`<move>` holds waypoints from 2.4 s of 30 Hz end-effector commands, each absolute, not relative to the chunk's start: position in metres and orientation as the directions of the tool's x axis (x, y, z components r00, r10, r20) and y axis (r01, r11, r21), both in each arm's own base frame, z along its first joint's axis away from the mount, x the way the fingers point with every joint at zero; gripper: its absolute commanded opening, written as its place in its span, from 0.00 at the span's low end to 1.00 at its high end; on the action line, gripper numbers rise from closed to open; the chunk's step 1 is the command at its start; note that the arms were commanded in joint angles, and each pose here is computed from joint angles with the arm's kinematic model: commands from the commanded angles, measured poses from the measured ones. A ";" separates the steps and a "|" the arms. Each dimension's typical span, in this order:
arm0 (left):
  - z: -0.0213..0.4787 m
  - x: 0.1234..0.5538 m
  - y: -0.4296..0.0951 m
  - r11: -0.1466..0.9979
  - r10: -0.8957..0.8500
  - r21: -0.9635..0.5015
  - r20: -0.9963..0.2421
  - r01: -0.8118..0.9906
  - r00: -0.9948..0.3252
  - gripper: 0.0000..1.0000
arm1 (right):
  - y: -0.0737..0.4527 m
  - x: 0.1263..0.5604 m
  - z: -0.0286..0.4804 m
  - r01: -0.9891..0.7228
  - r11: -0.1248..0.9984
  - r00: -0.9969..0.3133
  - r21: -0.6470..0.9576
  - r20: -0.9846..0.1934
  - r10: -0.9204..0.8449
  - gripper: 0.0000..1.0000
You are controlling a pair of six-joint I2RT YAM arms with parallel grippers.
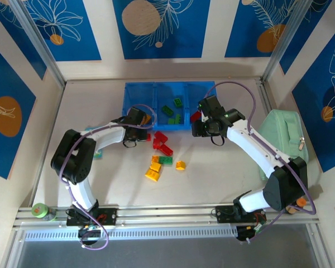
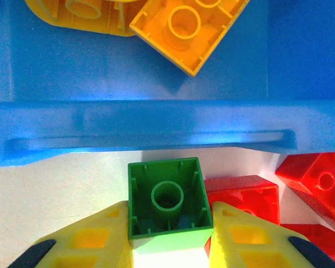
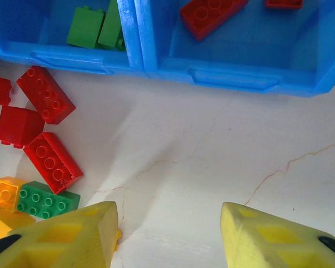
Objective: Sort the legos into containers by color
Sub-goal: Separate the lego at the center of the table, then pick up the lego from the center of the table.
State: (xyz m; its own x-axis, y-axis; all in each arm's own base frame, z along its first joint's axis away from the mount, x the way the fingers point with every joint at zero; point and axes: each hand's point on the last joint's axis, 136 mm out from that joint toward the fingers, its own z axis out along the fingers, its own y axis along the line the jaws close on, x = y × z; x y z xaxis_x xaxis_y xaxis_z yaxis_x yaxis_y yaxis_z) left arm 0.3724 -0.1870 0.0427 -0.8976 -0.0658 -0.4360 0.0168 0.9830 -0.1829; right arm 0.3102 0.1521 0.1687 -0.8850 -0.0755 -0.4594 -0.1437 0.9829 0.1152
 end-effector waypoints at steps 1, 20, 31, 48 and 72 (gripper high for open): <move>0.053 0.368 -0.178 0.985 -0.060 -0.172 -0.449 0.020 -0.892 0.29 | 0.153 0.303 0.170 -0.135 0.982 -0.887 0.131 -0.458 -0.061 0.52; 0.055 0.304 -0.147 0.988 -0.090 -0.155 -0.437 -0.024 -0.895 0.48 | 0.164 0.305 0.167 -0.154 0.981 -0.888 0.121 -0.452 -0.083 0.52; 0.050 0.306 -0.146 0.988 -0.096 -0.149 -0.437 -0.033 -0.894 0.59 | 0.161 0.300 0.170 -0.150 0.982 -0.885 0.114 -0.459 -0.082 0.52; 0.040 0.314 -0.145 0.986 -0.124 -0.150 -0.406 -0.067 -0.906 0.58 | 0.169 0.301 0.164 -0.166 0.979 -0.889 0.121 -0.449 -0.095 0.52; 0.024 0.337 -0.150 0.991 -0.090 -0.127 -0.372 -0.046 -0.924 0.50 | 0.168 0.295 0.149 -0.162 0.979 -0.899 0.122 -0.427 -0.096 0.52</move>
